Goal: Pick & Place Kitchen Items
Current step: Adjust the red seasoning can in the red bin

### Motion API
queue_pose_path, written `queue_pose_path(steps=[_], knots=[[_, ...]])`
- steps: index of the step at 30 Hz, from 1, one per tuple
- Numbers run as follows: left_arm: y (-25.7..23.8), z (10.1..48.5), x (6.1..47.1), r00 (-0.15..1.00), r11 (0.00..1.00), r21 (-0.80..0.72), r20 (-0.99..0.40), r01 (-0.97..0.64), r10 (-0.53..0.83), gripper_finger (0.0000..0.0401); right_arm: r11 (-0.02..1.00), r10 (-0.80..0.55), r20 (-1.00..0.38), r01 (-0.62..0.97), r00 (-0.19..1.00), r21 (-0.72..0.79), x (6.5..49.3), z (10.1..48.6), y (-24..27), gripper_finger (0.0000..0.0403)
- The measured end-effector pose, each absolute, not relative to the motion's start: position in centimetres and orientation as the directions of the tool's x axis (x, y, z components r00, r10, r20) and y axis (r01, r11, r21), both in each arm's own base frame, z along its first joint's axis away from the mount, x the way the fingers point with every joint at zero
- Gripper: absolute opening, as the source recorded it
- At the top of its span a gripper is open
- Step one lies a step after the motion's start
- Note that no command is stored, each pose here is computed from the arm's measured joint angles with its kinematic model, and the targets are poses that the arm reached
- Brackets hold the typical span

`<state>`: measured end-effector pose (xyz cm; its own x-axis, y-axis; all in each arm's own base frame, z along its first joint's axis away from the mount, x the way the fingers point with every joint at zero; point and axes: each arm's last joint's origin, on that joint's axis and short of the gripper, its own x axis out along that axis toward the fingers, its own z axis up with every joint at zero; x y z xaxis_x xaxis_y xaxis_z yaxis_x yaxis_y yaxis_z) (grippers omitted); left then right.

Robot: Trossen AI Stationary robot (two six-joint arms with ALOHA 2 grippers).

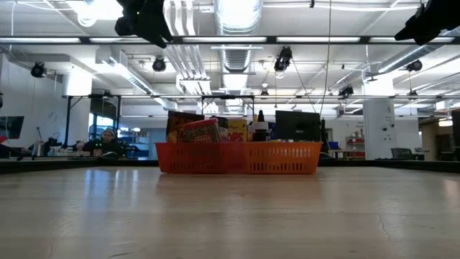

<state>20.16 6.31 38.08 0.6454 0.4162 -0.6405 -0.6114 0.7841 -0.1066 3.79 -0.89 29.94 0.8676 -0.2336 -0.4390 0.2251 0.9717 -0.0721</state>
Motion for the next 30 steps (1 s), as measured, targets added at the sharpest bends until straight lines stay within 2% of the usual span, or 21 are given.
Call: queue_pose_path(steps=[5,14,23,30], knots=[[6.2,38.1,20.1,0.650,0.793,-0.097,-0.638,-0.601,0.414,0.0165,0.972,-0.233,-0.439,0.225,0.868,-0.072,3.8,29.9,-0.9,0.0008],[4.0,38.1,22.2,0.726,0.907,0.021,-0.592,-0.421,0.350,0.0163,0.972,-0.233,-0.439,0.225,0.868,-0.072,3.8,29.9,-0.9,0.0008],[2.8,37.0,24.9,0.723,0.921,0.134,-0.583,-0.365,0.371,0.0163,0.972,-0.233,-0.439,0.225,0.868,-0.072,3.8,29.9,-0.9,0.0008],[0.9,35.6,26.7,0.704,0.933,0.246,-0.612,-0.263,0.360,0.0163,0.972,-0.233,-0.439,0.225,0.868,-0.072,3.8,29.9,-0.9,0.0008]])
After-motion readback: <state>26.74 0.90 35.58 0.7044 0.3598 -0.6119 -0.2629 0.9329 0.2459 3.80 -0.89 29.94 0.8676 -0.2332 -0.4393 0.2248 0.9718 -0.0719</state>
